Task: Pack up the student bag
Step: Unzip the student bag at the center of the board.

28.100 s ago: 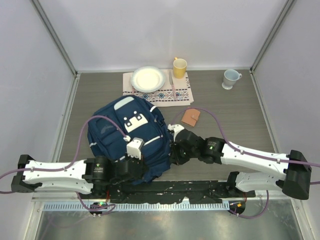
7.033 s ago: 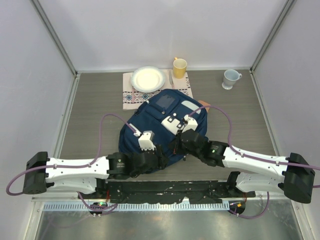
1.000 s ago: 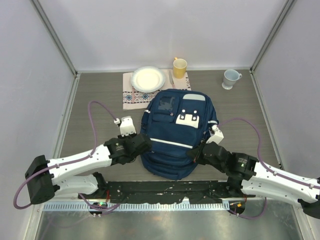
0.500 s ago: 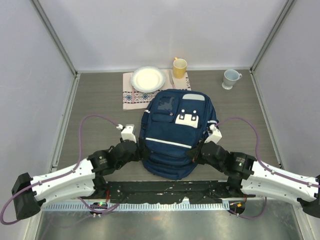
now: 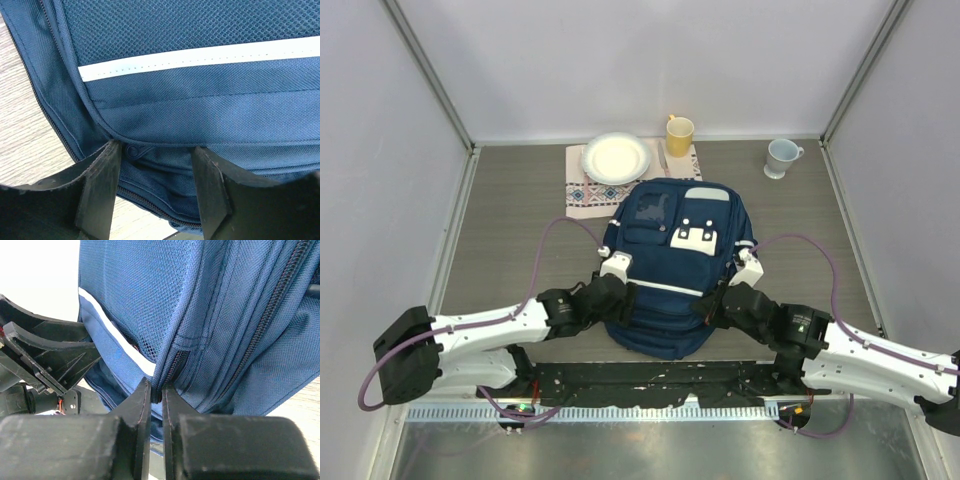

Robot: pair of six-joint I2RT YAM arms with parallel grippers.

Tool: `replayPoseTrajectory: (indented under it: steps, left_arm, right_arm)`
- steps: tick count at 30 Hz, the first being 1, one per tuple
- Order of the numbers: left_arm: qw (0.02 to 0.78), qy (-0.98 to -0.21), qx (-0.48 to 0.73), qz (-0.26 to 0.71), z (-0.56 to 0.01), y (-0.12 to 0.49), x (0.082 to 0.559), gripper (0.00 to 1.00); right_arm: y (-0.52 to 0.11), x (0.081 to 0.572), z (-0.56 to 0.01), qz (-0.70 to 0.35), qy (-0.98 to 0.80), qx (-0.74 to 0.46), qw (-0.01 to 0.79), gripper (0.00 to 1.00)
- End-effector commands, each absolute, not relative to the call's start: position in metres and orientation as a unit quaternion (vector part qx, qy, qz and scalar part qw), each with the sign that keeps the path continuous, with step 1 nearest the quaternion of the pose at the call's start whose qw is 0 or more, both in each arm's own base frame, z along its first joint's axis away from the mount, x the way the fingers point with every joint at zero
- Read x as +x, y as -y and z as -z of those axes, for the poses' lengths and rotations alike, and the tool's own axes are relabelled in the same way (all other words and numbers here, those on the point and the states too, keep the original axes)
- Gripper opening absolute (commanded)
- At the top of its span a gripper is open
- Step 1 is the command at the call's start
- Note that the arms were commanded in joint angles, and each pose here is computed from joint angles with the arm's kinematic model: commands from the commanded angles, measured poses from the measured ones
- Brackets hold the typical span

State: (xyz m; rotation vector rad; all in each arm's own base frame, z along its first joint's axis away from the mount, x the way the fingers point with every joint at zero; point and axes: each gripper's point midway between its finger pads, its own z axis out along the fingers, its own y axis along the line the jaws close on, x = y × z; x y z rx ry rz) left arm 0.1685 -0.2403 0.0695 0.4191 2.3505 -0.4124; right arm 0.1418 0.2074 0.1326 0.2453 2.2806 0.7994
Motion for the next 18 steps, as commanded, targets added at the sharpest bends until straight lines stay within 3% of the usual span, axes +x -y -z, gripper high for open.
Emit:
replayPoseTrajectory:
  steps: [1,3,7,12,15,18]
  left_arm:
    - [0.375,-0.895,0.179,0.165,-0.082,0.25,0.177,0.57]
    - [0.372,-0.897,0.179,0.158,-0.077,0.246,0.176,0.53]
    - [0.366,-0.9,0.177,0.157,-0.068,0.245,0.173,0.32]
    - [0.363,-0.904,0.173,0.143,-0.062,0.24,0.174,0.17]
    - [0.371,-0.906,0.158,0.127,-0.064,0.232,0.177,0.02]
    - [0.395,-0.901,0.131,0.122,-0.077,0.223,0.182,0.0]
  right_arm:
    - [-0.211,0.163,-0.181,-0.35,-0.834,0.131,0.405,0.01]
    - [-0.211,0.164,-0.181,-0.349,-0.834,0.132,0.406,0.01]
    - [-0.212,0.165,-0.186,-0.351,-0.832,0.132,0.409,0.01]
    - [-0.212,0.168,-0.192,-0.348,-0.829,0.132,0.418,0.01]
    - [-0.212,0.169,-0.192,-0.347,-0.829,0.132,0.418,0.01]
    - [-0.213,0.17,-0.189,-0.344,-0.83,0.133,0.418,0.01]
